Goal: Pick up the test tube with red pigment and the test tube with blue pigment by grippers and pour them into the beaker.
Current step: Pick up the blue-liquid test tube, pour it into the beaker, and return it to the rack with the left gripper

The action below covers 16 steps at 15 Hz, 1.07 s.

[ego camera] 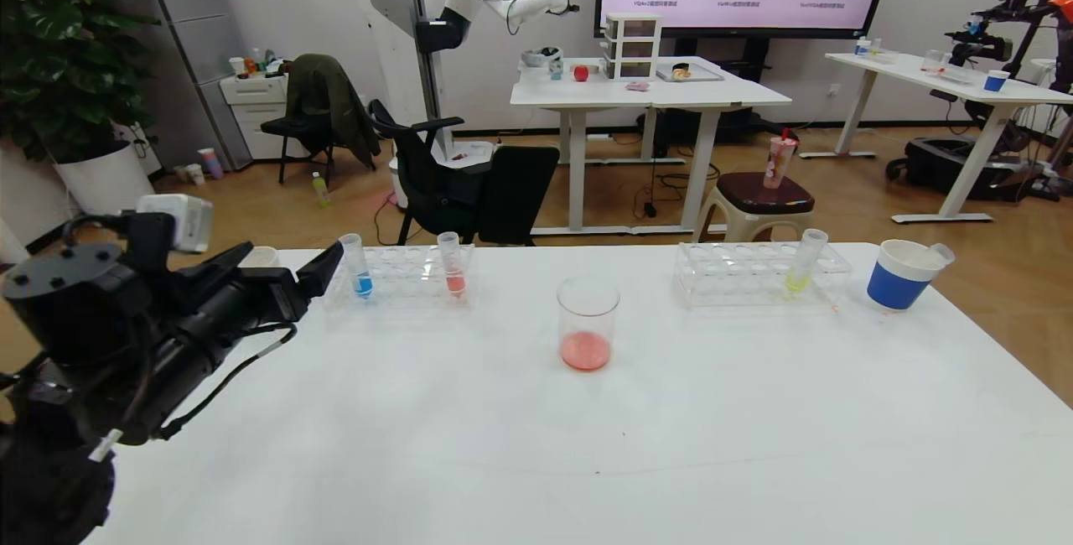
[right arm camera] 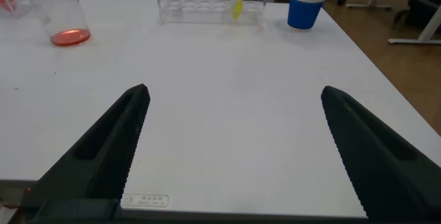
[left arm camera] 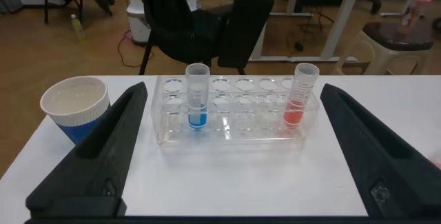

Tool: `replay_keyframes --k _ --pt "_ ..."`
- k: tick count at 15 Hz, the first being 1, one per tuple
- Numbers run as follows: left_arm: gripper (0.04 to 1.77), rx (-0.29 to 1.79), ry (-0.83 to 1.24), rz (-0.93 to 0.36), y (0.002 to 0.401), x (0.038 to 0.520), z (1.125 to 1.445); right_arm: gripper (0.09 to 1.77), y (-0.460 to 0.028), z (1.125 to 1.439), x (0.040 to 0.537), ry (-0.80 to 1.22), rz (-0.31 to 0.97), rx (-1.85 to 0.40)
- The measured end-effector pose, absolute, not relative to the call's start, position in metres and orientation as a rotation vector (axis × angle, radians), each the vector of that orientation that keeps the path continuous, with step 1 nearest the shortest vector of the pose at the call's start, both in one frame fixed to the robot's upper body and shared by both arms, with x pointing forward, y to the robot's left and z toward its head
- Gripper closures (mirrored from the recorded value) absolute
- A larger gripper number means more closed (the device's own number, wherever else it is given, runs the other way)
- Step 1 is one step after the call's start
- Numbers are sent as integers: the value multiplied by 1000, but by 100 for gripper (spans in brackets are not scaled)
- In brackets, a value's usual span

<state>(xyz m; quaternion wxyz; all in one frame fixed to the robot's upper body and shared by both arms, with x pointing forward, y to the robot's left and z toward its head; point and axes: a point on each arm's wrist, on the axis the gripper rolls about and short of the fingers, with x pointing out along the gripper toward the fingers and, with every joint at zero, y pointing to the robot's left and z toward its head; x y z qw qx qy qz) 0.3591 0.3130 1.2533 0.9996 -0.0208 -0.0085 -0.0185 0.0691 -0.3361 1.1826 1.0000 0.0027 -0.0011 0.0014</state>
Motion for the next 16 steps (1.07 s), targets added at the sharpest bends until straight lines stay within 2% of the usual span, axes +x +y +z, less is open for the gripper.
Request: replay_keyframes --k 6,16 --pt "6 -32 37 6 307 407 1200 12 -336 1183 69 -2 2 5" --pt "6 -15 -25 25 309 471 1180 12 -336 1183 69 -2 3 5"
